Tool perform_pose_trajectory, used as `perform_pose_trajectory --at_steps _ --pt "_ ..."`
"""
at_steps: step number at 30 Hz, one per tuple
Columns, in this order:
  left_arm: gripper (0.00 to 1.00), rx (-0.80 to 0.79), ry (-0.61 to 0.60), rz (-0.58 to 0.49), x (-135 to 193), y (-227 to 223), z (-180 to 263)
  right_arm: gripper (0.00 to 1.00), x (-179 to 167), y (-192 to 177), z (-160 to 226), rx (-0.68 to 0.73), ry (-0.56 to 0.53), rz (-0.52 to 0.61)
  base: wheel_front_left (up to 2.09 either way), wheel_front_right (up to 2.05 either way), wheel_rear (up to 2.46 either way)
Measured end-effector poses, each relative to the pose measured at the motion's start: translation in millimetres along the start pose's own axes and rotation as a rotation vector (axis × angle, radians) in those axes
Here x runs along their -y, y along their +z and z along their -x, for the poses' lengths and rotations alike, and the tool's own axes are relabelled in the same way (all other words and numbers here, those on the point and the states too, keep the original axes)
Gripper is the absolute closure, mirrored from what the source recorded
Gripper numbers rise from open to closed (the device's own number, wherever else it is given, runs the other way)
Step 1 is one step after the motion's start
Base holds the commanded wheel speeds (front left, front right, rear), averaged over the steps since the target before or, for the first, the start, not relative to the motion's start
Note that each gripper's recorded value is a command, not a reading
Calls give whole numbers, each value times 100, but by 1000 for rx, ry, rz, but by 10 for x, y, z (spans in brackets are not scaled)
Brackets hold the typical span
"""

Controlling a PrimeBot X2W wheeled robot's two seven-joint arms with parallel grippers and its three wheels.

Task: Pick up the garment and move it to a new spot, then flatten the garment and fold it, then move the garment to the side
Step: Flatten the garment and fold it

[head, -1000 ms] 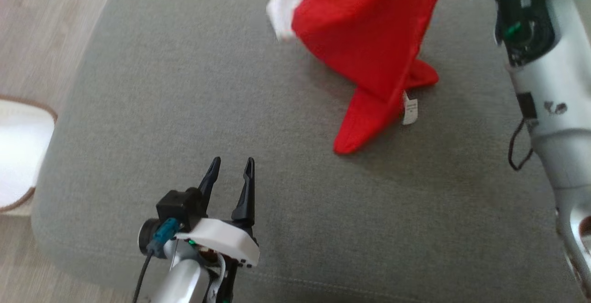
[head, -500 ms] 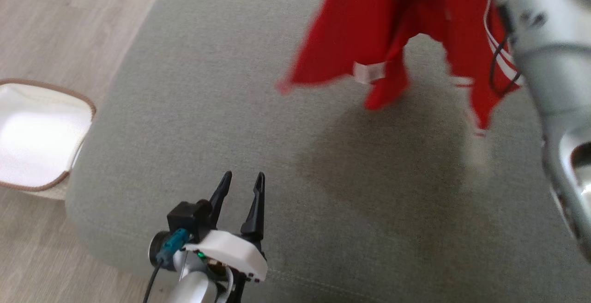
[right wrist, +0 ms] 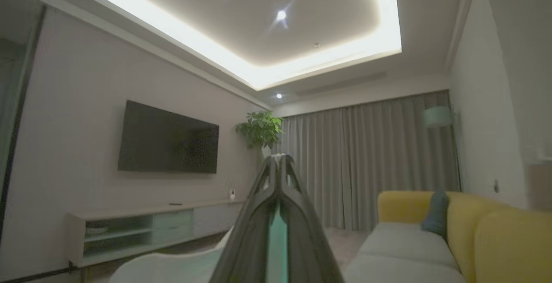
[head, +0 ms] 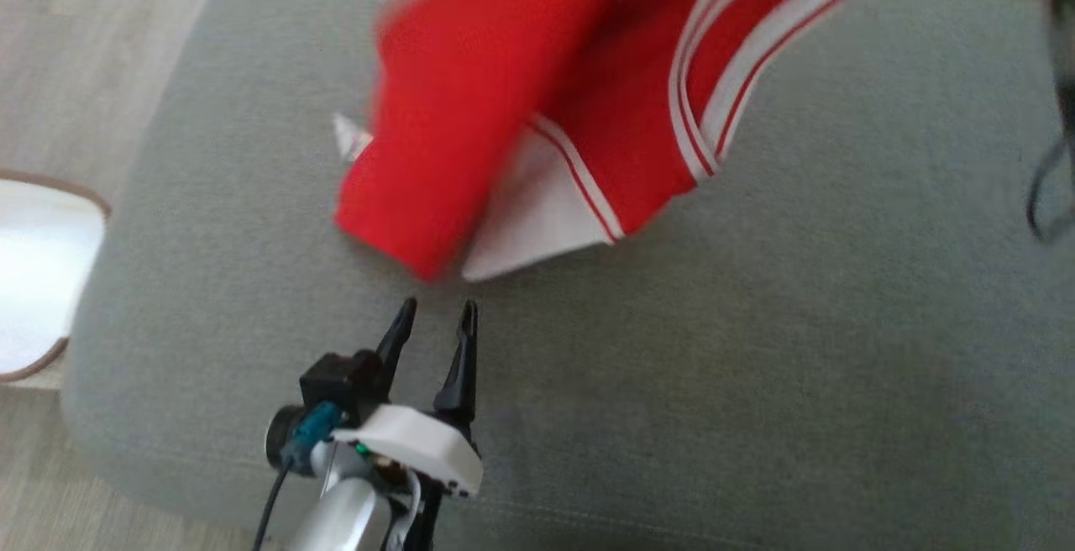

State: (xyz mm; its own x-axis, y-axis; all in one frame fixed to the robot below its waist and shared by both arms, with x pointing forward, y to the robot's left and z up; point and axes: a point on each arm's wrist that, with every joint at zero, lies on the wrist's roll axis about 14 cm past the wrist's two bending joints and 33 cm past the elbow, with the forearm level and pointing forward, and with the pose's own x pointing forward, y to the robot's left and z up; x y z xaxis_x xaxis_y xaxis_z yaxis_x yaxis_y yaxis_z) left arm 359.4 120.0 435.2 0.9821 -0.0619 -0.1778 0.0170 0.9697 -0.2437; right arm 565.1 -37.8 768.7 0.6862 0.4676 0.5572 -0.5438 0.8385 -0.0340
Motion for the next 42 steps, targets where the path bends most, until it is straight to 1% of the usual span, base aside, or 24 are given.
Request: perform_pose_trajectory --at_steps 3,4,7,10,14,15,16,17,19,22,24,28,33,39,42 --pt "0 2 -29 -4 75 17 -115 100 406 -632 581 -182 -108 -16 0 0 0" --pt "0 0 -35 -5 93 11 -138 100 509 -825 804 -237 -150 -39 0 0 0" --pt "0 -10 -45 -12 119 -21 -165 100 672 -1305 1516 -385 -276 -123 0 0 0" --pt "0 -13 -42 -20 103 -35 -183 100 693 -1652 2225 -515 -398 -195 0 0 0" --pt "0 -10 -58 -26 136 -25 -221 100 404 -2059 3102 -714 -502 -279 0 0 0" --pt "0 -10 -62 -26 145 -24 -235 59 337 -2141 3313 -769 -525 -288 0 0 0" --pt "0 -12 -66 -26 158 -30 -254 0 307 -2178 3463 -800 -549 -295 0 0 0" --pt "0 -12 -74 -28 177 -27 -286 0 311 -2184 3546 -816 -563 -288 0 0 0" --pt "0 11 -92 -39 215 55 -405 0 393 -2144 3566 -813 -569 -249 0 0 0" --pt "0 63 -123 -71 281 248 -673 0 522 -2073 3436 -739 -618 -263 0 0 0" --pt "0 77 -149 -87 330 317 -865 0 529 -2071 3358 -712 -618 -266 0 0 0" --pt "0 18 -157 -103 324 165 -1162 0 585 -2028 3263 -664 -622 -257 0 0 0" --pt "0 -77 -148 -100 281 -122 -1408 0 613 -2013 3228 -634 -633 -259 0 0 0" --pt "0 -123 -169 -80 328 -284 -1543 0 714 -1992 3247 -622 -651 -244 0 0 0" --pt "0 -151 -182 -67 357 -379 -1525 0 750 -1988 3276 -621 -664 -240 0 0 0"
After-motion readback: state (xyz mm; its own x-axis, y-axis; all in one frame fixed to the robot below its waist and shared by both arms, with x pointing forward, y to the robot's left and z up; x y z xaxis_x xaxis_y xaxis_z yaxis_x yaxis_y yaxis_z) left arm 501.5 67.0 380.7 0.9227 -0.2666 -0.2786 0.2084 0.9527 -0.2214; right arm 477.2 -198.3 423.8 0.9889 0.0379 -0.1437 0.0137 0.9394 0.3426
